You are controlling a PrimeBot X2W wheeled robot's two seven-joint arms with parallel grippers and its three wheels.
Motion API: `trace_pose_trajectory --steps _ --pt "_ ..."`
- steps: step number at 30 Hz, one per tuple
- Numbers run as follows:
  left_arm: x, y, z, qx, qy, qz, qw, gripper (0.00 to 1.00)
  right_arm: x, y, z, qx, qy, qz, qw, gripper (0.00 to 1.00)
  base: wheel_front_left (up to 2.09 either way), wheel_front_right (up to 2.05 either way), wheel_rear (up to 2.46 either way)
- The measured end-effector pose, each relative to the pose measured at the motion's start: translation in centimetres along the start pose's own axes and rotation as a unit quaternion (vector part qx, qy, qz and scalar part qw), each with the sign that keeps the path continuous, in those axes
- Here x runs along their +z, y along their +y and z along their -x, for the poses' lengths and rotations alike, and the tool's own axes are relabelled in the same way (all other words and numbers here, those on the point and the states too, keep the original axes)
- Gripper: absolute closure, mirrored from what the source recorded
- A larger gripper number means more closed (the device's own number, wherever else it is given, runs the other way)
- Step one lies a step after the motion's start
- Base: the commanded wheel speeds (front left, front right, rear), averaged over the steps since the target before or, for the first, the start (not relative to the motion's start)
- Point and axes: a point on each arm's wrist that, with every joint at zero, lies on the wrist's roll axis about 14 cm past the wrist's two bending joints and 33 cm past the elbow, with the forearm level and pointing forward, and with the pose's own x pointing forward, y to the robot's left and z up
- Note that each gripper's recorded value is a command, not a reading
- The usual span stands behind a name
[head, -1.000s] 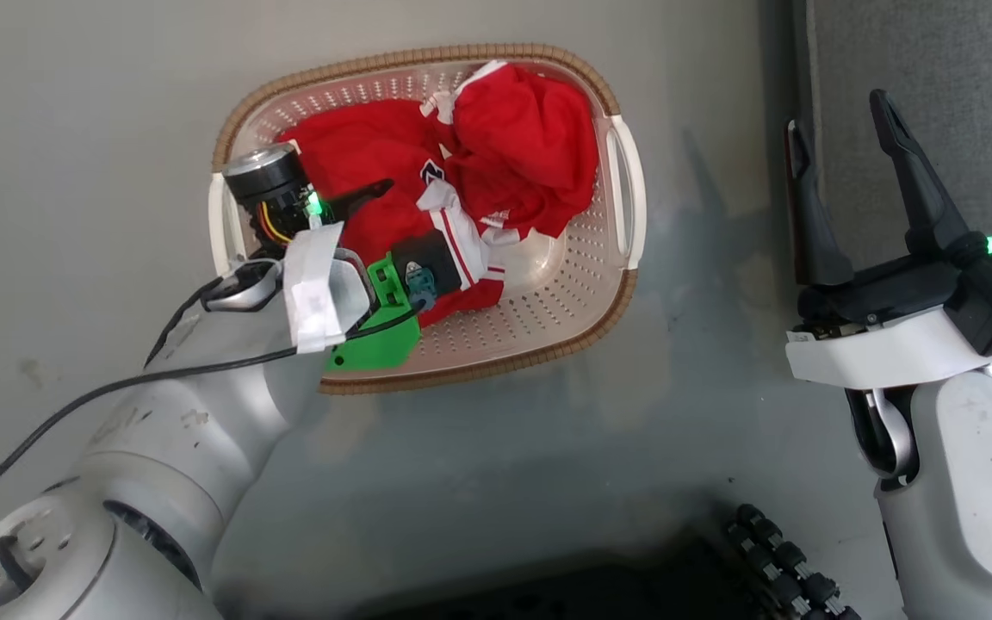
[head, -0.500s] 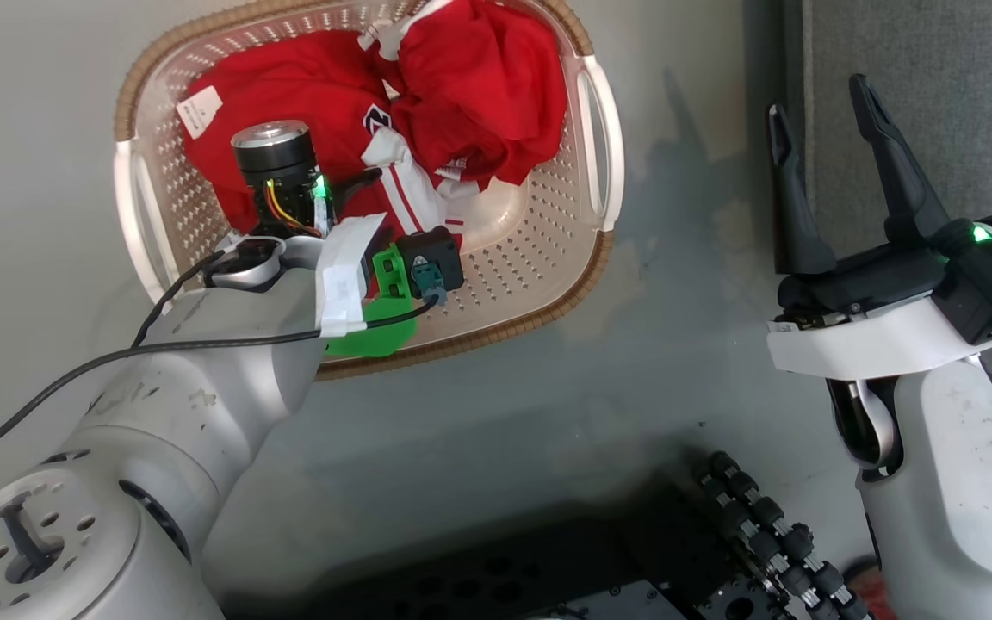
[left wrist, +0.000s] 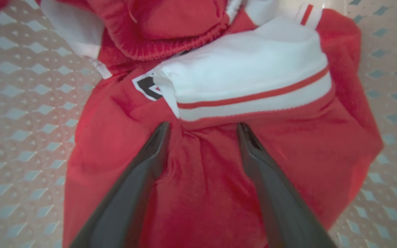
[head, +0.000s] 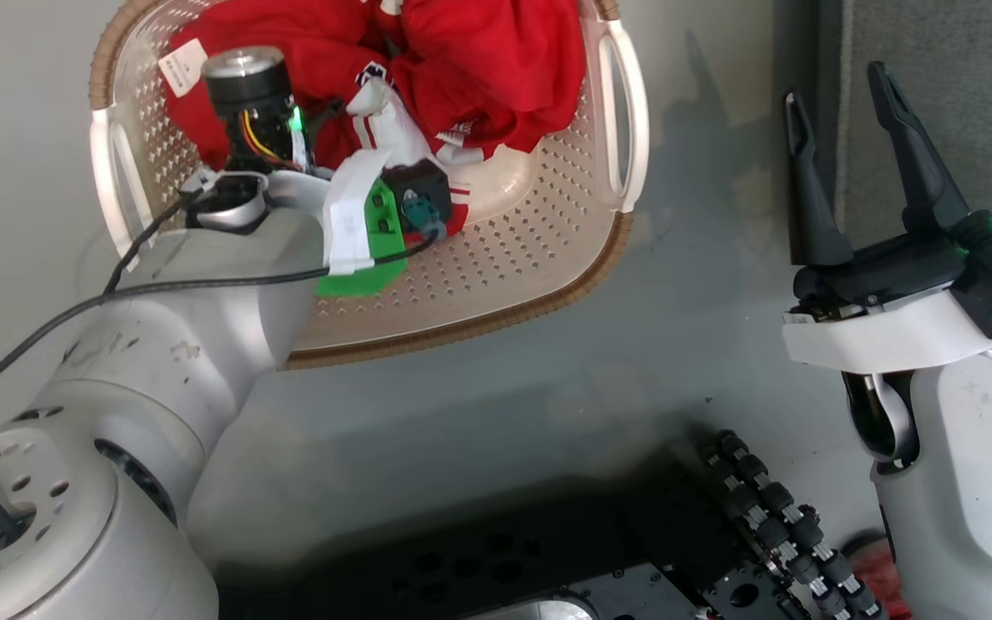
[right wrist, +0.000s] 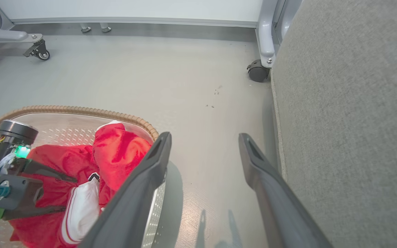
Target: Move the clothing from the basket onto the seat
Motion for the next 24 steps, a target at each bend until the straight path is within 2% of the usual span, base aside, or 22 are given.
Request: trace_pose_trajectory --steps 2,8,13,17,18,19,20,24 --pt "-0.5 0.0 -0.1 0.0 0.007 0.005 1.0 0.0 -0.4 0.2 -0.1 0.003 0.004 -0.002 1.0 0.0 0.0 0.0 0.0" --pt "-1.4 -2.8 -0.6 -0.028 0.033 0.069 0.997 0.0 -1.0 0.5 -0.2 0.007 0.009 -0.006 1.0 0.0 0.0 0.0 0.0" --pt "-1.6 -4.8 -1.0 -0.05 0.055 0.082 0.994 0.0 -1.1 0.3 0.1 0.004 0.013 -0.005 1.0 0.0 0.0 0.0 0.0" --pt "-1.8 -5.1 -1.4 -0.056 0.068 0.087 0.992 0.0 -1.3 0.1 0.2 0.002 0.017 -0.004 1.0 0.0 0.0 0.0 0.0" --pt "-2.0 -5.2 -1.4 -0.058 0.075 0.087 0.992 0.13 -1.4 0.1 0.2 0.001 0.017 -0.004 1.0 0.0 0.0 0.0 0.0" --pt "-2.3 -5.2 -1.5 -0.058 0.082 0.088 0.991 0.63 -1.4 0.0 0.2 0.0 0.018 -0.004 1.0 0.0 0.0 0.0 0.0" --pt "-2.5 -5.2 -1.4 -0.059 0.088 0.087 0.991 1.0 -1.4 0.0 0.2 -0.001 0.018 -0.004 1.0 0.0 0.0 0.0 0.0" --pt "-3.2 -4.8 -1.4 -0.055 0.101 0.08 0.99 1.0 -1.4 0.0 0.2 -0.002 0.017 -0.006 1.0 0.0 0.0 0.0 0.0"
